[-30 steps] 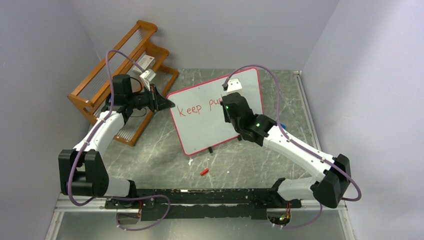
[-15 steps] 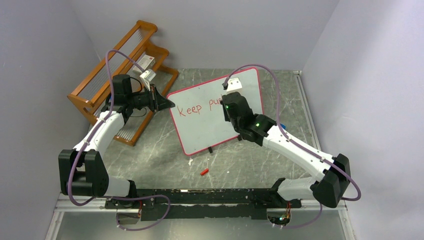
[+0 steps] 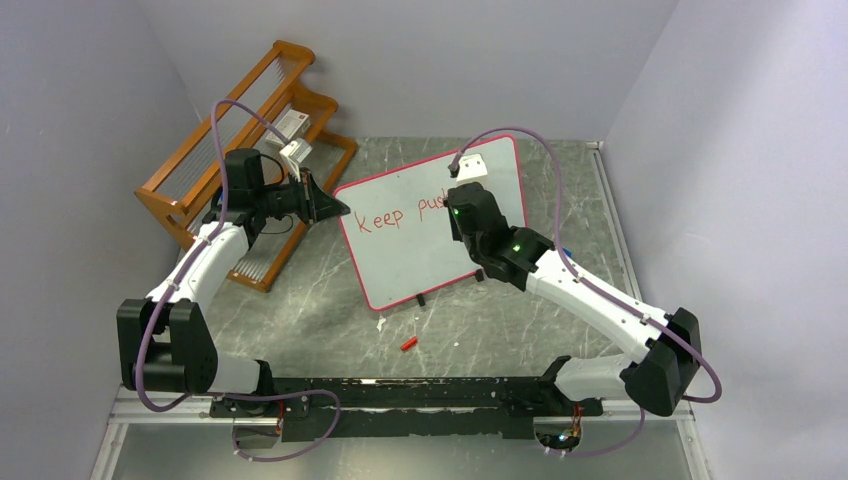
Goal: Write a sentence on the whiteboard
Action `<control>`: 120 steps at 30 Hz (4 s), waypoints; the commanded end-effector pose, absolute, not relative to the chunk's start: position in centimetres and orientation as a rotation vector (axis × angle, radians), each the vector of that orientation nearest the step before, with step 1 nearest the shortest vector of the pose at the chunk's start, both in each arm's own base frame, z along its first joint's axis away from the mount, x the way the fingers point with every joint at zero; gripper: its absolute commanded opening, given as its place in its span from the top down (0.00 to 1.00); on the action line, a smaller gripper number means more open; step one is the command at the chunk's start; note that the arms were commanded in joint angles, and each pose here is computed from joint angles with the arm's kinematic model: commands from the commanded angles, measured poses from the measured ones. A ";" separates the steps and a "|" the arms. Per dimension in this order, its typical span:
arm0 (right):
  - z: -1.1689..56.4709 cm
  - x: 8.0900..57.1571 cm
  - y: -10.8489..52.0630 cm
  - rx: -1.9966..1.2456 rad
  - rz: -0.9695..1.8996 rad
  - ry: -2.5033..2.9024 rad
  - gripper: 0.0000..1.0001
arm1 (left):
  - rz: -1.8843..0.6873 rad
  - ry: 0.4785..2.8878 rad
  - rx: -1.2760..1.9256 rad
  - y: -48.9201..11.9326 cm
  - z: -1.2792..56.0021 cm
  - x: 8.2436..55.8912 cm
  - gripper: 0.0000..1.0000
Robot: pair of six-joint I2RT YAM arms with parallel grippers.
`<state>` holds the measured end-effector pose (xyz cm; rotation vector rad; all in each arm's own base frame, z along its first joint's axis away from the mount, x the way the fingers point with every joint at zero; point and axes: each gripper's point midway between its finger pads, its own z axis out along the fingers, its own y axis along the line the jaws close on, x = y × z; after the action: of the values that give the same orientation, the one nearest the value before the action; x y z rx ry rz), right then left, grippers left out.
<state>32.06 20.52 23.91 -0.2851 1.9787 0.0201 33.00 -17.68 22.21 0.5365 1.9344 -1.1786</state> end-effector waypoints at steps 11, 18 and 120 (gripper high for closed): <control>22.5 31.2 19.9 -0.288 0.025 2.038 1.00 | -1.062 2.023 0.563 -17.3 18.6 33.5 0.95; 22.2 31.0 19.7 -0.292 0.017 2.050 1.00 | -1.060 2.021 0.565 -17.3 18.6 33.5 0.95; 23.9 32.8 19.1 -0.239 0.097 1.983 1.00 | -1.063 2.025 0.564 -17.3 18.6 33.5 0.95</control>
<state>32.11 19.00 23.52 -0.2570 2.0033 0.0983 33.02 -17.75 22.06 0.5375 1.9408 -1.1830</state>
